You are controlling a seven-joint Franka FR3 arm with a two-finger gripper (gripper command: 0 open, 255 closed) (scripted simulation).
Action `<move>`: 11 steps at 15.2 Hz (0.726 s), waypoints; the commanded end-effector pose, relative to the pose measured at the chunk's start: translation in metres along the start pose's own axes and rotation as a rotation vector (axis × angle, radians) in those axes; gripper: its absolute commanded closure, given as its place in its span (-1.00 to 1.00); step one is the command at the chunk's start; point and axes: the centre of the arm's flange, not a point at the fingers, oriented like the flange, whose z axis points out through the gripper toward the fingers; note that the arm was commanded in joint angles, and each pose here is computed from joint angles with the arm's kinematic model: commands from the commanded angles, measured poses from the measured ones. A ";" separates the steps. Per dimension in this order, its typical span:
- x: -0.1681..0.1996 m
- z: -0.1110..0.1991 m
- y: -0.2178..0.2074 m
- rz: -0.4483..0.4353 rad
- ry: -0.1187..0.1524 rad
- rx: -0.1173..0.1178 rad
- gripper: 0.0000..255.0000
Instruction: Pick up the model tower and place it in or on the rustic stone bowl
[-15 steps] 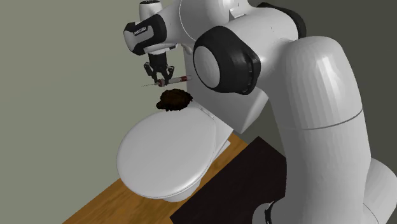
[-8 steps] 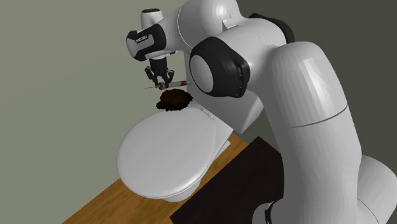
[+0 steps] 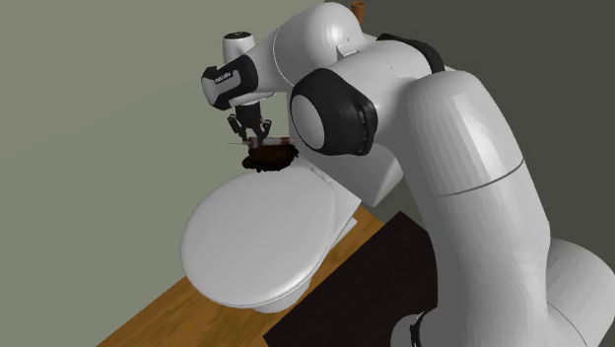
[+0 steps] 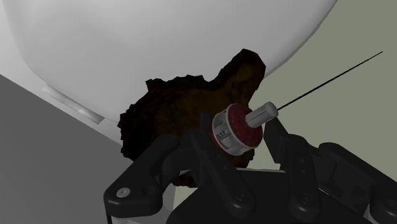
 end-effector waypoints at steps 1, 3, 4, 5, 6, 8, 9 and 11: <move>0.001 0.014 0.001 0.000 0.000 0.000 1.00; 0.001 0.014 0.001 0.000 0.000 0.000 1.00; 0.001 0.014 0.001 0.000 0.000 0.000 1.00; 0.001 0.014 0.001 0.000 0.000 0.000 1.00; 0.001 0.014 0.001 0.000 0.000 0.000 1.00; 0.001 0.014 0.001 0.000 0.000 0.000 1.00; 0.001 0.014 0.001 0.000 0.000 0.000 1.00; 0.001 0.014 0.001 0.000 0.000 0.000 -1.00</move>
